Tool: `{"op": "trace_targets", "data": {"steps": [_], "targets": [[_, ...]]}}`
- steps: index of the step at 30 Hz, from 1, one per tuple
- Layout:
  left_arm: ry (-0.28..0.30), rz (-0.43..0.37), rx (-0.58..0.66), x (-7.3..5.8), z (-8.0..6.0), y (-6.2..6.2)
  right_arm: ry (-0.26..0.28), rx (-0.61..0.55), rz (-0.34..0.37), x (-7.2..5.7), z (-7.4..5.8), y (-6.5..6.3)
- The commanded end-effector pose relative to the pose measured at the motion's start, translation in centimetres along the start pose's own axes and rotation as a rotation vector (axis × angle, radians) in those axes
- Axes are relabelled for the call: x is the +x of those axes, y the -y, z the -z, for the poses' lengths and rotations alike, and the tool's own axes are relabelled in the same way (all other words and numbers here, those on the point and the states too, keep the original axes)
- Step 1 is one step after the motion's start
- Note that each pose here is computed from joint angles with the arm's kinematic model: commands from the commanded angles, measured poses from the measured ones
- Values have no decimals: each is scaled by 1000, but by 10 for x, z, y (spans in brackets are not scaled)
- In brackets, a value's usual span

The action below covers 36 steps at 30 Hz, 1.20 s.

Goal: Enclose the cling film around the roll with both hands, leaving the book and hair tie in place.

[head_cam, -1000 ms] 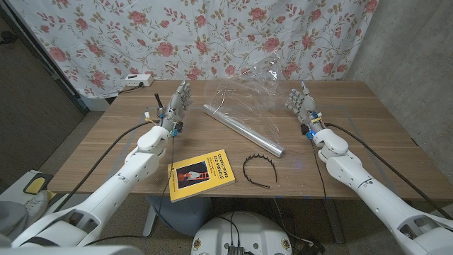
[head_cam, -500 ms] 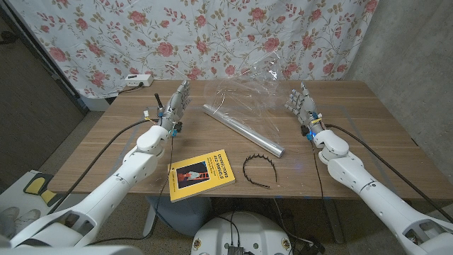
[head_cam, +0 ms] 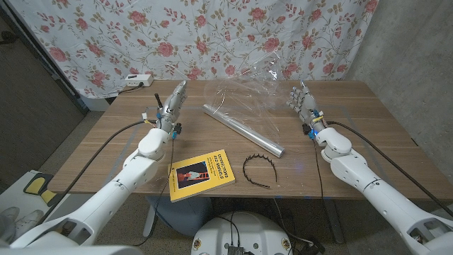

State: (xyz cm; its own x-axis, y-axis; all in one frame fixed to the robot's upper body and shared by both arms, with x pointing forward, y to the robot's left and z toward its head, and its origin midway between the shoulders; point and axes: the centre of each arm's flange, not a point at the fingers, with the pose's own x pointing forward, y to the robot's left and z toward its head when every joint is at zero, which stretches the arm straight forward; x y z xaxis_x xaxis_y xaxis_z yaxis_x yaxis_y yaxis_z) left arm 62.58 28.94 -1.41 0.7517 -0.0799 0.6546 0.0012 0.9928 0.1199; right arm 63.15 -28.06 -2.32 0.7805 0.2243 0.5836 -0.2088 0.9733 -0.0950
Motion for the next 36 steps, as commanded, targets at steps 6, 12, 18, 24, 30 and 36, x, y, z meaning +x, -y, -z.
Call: {"op": "trace_targets", "data": {"steps": [6, 12, 18, 24, 30, 36], "targets": [[31, -99, 130, -2, -7, 0, 5, -32, 8, -5, -3, 15], [29, -107, 179, 4, -7, 0, -5, -44, 6, -3, -5, 17], [35, -115, 221, 7, -9, 2, -19, -42, -7, -3, -6, 22], [49, -114, 276, 4, -16, 8, -18, -48, -32, -5, -8, 29], [63, -100, 327, 0, -26, 8, -15, -64, -40, -6, -11, 29], [59, -114, 362, -3, -30, 2, -31, -101, -60, -5, -12, 18]]}}
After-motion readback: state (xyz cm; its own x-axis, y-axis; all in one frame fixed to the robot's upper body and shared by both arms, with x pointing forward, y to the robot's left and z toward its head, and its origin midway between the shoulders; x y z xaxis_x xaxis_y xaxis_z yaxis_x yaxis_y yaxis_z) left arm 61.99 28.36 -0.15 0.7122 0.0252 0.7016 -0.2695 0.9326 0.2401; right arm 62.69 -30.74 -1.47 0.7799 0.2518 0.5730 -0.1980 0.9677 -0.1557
